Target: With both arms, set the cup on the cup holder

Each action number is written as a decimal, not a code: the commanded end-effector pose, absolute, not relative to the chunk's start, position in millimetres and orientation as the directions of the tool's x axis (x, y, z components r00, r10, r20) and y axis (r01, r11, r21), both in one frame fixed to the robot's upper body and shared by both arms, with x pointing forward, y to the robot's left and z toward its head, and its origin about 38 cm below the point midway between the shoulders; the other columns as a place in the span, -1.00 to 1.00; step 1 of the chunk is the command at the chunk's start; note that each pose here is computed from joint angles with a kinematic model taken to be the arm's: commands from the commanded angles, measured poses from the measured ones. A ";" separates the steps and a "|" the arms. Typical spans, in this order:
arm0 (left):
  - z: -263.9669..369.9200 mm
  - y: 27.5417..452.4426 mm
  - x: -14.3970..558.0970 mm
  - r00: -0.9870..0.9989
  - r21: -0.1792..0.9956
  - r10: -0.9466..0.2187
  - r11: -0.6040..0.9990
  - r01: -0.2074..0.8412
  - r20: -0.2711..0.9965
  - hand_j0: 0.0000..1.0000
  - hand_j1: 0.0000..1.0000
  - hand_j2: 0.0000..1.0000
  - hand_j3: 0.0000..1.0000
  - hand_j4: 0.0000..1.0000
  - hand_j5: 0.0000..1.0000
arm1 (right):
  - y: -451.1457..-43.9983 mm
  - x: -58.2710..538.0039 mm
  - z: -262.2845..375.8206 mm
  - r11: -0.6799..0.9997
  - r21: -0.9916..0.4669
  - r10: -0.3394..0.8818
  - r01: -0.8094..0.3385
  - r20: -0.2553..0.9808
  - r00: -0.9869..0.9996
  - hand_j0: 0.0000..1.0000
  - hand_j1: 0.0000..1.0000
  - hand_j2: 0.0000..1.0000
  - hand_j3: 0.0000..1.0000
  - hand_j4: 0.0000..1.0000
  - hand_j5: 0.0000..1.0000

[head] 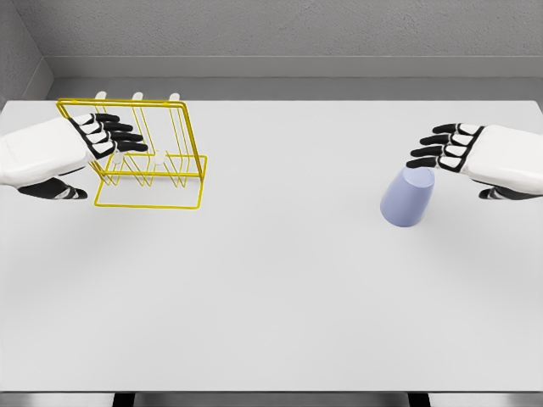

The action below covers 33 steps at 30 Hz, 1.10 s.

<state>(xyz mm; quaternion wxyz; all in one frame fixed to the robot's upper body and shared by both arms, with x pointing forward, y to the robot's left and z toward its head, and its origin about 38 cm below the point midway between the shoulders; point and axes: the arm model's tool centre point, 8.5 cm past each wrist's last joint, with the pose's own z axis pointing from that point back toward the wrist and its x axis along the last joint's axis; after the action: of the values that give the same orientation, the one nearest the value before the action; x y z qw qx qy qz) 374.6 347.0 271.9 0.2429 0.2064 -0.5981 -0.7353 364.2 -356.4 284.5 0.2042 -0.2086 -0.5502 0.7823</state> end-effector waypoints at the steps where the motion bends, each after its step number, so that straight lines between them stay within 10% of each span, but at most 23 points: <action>1: 273.1 347.4 374.4 -0.796 0.981 -0.605 -0.161 0.111 -0.009 1.00 1.00 1.00 1.00 1.00 1.00 | -356.4 364.3 284.9 -0.306 -0.948 0.551 -0.092 -0.097 -0.829 1.00 1.00 1.00 1.00 1.00 1.00; 33: 272.2 349.4 373.0 -0.795 0.979 -0.607 -0.169 0.117 -0.010 1.00 1.00 1.00 1.00 1.00 1.00 | -316.7 427.6 234.3 -0.463 -0.868 0.524 -0.177 -0.107 -0.845 1.00 1.00 1.00 1.00 1.00 1.00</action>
<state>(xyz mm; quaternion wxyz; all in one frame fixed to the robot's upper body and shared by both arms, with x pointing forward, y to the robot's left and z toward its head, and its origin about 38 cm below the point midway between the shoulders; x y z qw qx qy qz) 373.0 349.4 271.4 0.2445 0.2066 -0.5936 -0.7384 426.9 -317.3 245.7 0.2027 -0.1928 -0.4802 0.8313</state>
